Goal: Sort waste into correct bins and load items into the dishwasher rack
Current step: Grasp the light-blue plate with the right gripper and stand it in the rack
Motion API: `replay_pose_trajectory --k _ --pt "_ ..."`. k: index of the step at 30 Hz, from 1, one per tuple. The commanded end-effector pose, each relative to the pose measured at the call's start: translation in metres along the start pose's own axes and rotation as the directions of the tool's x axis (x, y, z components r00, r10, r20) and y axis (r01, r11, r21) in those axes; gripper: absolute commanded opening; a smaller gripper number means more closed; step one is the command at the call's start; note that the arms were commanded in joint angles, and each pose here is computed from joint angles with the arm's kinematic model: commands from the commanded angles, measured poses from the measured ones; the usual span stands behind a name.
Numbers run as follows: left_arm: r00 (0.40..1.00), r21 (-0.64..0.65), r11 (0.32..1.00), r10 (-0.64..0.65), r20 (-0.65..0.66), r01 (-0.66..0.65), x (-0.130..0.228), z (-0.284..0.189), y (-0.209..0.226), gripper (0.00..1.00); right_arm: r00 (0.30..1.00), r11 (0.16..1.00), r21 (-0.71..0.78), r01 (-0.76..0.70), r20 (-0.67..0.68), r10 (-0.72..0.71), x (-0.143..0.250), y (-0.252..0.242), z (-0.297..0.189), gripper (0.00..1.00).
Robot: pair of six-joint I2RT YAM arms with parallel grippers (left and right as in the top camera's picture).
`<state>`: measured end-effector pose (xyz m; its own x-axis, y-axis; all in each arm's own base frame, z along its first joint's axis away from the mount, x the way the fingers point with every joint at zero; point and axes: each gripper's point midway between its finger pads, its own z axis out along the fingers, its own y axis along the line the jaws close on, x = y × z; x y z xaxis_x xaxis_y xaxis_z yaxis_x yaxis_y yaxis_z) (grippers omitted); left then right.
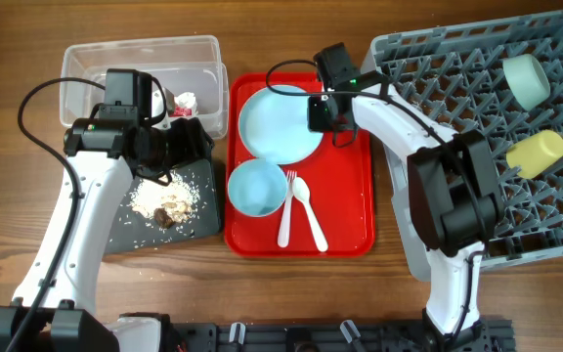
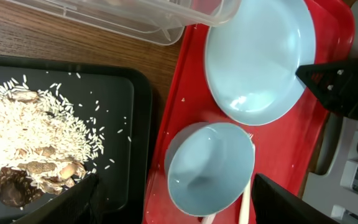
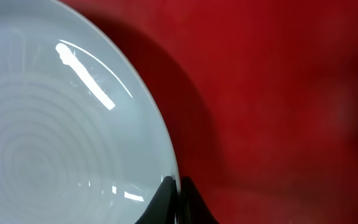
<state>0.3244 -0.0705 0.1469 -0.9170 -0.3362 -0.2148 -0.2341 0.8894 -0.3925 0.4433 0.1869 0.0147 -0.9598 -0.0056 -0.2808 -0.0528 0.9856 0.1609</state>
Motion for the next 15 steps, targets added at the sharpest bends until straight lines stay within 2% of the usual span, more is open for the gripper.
replay_pose_trajectory --k 1,4,6,8,10,11,13,15 --pt "1.0 -0.001 1.0 0.01 0.015 -0.01 -0.001 -0.006 0.0 0.76 0.984 1.0 0.002 -0.005 0.176 0.004 -0.058 -0.02 -0.065 0.04" --pt "1.0 -0.002 1.0 0.009 0.015 -0.009 -0.001 -0.006 0.0 0.76 0.93 0.997 0.042 0.061 0.361 -0.072 -0.097 -0.043 -0.148 0.04" --pt "1.0 -0.002 1.0 0.009 0.015 -0.009 -0.001 -0.006 0.0 0.76 0.854 0.972 0.224 0.075 0.489 -0.178 -0.116 -0.089 -0.221 0.04" --pt "1.0 -0.002 1.0 0.009 0.015 -0.009 -0.001 -0.006 0.0 0.76 0.801 0.861 0.485 0.153 0.45 -0.395 -0.124 -0.141 -0.265 0.04" --pt "1.0 -0.002 1.0 0.009 0.015 -0.009 -0.001 -0.006 0.0 0.76 0.796 0.725 0.655 0.215 0.312 -0.518 -0.122 -0.18 -0.282 0.04" --pt "1.0 -0.002 1.0 0.009 0.015 -0.009 -0.001 -0.006 0.0 0.76 0.821 0.655 0.732 0.184 0.252 -0.512 -0.119 -0.207 -0.292 0.04" --pt "1.0 -0.001 1.0 0.009 0.015 -0.009 -0.001 -0.006 0.0 0.76 0.872 0.547 0.837 0.019 0.253 -0.418 -0.114 -0.255 -0.322 0.04" --pt "1.0 -0.002 1.0 0.009 0.015 -0.009 -0.001 -0.006 0.0 0.76 0.88 0.496 0.866 -0.06 0.281 -0.384 -0.114 -0.275 -0.333 0.04"
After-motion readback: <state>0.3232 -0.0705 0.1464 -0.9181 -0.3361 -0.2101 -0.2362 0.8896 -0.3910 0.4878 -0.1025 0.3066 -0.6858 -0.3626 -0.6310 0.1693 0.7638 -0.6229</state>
